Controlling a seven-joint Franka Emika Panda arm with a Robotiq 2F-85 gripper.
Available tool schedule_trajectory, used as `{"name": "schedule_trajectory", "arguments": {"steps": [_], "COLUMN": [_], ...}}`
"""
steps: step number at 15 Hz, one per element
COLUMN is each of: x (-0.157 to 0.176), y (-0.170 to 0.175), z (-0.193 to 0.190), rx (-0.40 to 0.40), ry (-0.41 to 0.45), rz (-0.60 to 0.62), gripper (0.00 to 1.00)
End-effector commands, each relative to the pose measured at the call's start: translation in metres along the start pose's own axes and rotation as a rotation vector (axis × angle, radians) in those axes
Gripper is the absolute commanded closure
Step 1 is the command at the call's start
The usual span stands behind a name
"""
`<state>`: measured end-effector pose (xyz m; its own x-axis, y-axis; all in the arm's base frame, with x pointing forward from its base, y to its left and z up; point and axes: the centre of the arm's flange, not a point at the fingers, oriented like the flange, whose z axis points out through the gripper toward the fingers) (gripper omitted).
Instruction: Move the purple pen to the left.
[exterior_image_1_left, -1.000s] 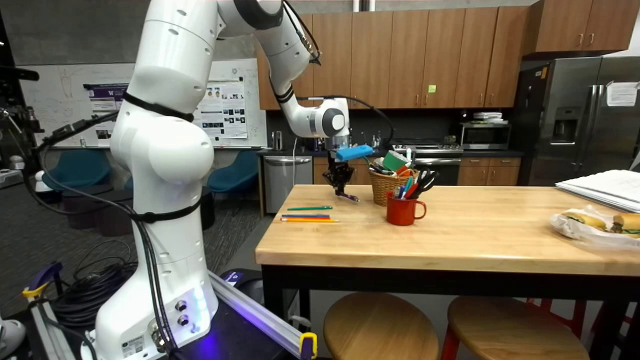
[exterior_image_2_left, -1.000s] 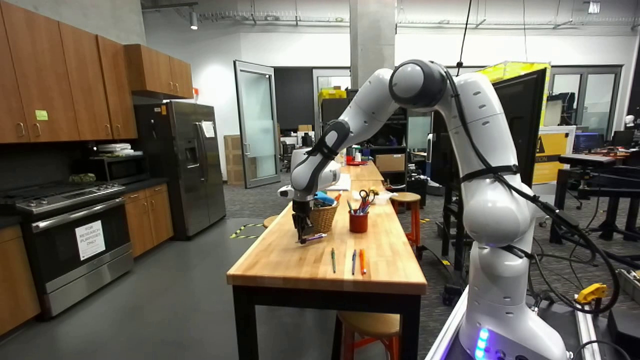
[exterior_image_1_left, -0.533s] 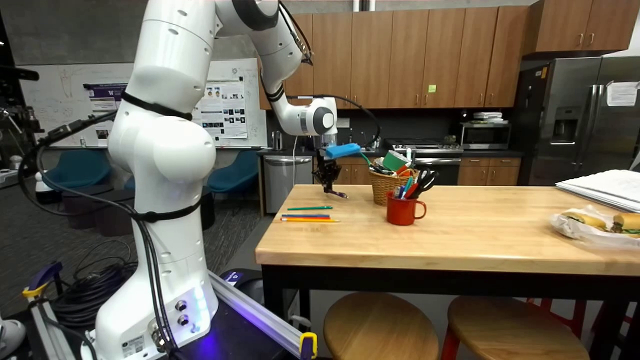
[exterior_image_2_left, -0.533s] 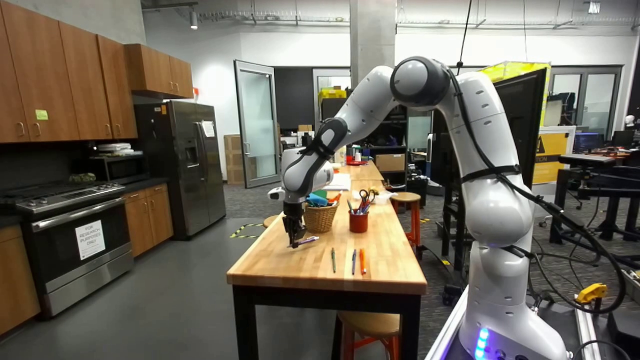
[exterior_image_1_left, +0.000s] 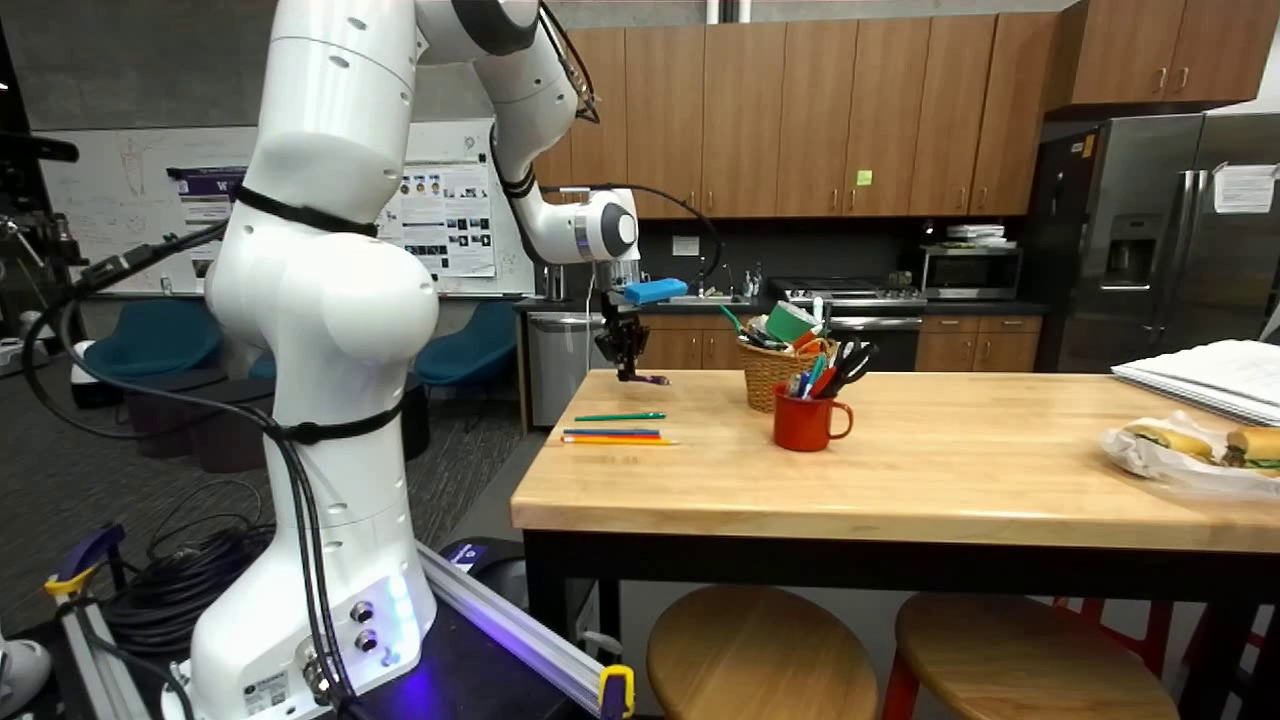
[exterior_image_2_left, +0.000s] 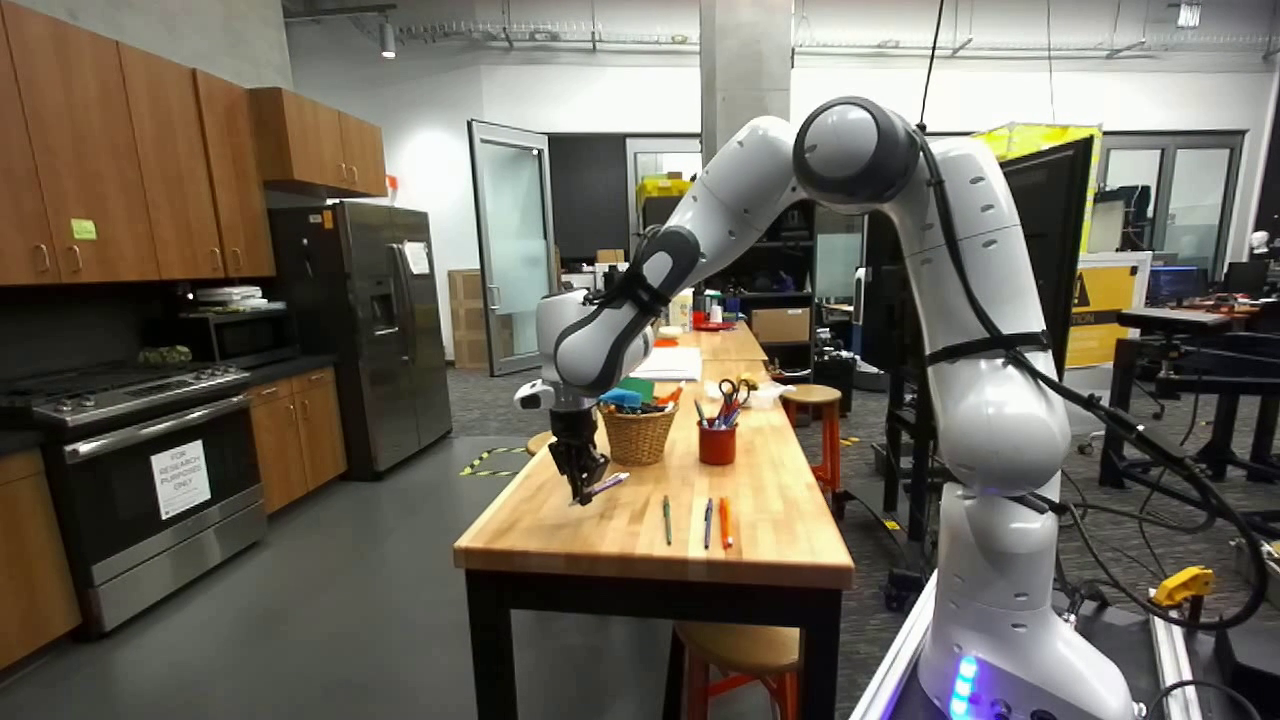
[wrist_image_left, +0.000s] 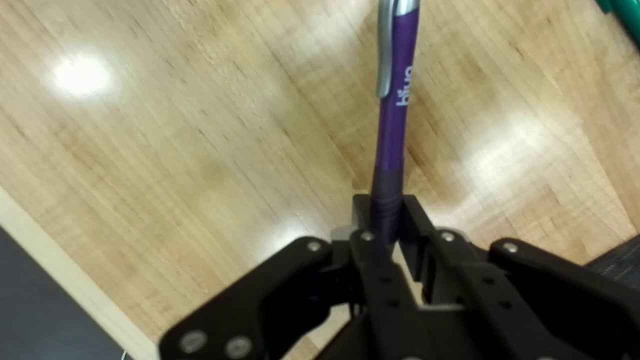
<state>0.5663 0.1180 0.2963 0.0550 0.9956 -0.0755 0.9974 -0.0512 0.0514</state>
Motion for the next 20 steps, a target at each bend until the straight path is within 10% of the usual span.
{"name": "schedule_trajectory", "arguments": {"steps": [1,20], "x": [0.015,0.009], "y": [-0.027,-0.163], "z": [-0.017,-0.029], "rx": [0.012,0.057], "ry": [-0.025,-0.111], "rz": [-0.055,-0.226], "gripper": [0.96,0.96]}}
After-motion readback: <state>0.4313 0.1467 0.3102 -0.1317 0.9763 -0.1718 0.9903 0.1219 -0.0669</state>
